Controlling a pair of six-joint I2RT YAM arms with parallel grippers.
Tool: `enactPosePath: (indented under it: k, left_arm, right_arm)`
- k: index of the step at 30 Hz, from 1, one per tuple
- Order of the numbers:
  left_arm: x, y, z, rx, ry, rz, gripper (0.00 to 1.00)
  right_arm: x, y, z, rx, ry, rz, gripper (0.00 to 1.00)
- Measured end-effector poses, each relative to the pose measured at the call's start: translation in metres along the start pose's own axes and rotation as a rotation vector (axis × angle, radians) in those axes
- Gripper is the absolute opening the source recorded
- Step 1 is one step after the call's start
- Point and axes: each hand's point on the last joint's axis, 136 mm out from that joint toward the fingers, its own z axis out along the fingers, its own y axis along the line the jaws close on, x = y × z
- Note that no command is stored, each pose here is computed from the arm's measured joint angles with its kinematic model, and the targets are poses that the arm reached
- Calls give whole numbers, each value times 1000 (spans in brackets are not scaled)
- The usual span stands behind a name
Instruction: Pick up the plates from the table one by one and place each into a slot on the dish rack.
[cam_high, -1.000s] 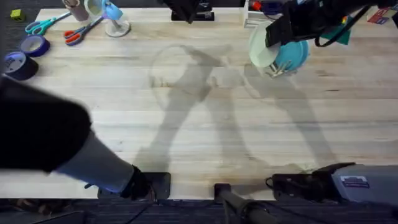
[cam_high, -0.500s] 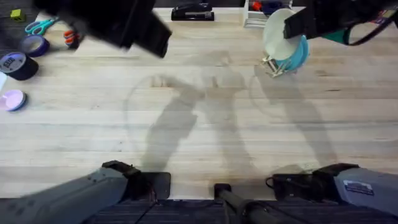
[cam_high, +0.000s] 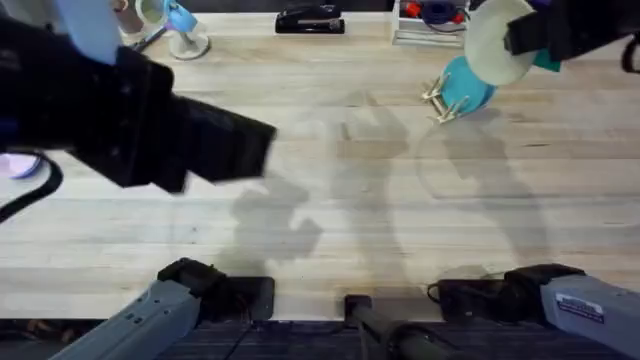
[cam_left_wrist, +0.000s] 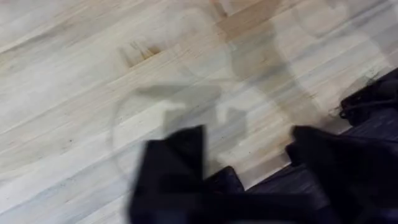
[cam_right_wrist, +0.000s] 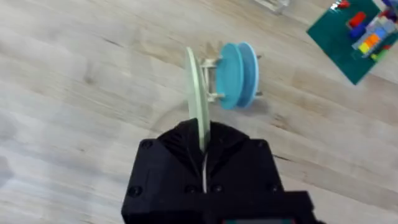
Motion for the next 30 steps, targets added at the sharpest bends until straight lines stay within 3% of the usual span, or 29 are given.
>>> enactPosePath:
  k: [1,3,21,30]
  left_arm:
    - [0,0,-1,1,-3,-3,944]
    - [1,0,-2,0,-7,-5,992]
    - [2,0,-1,0,-1,-6,994]
    - [2,0,-1,0,-1,-6,995]
  right_arm:
    - [1,-3,-1,7,2,-2,30]
    - [4,-8,-2,18,8,-3,30]
    - [12,-26,-3,93,41,-7,30]
    - [0,-30,-3,107,-5,-6,30]
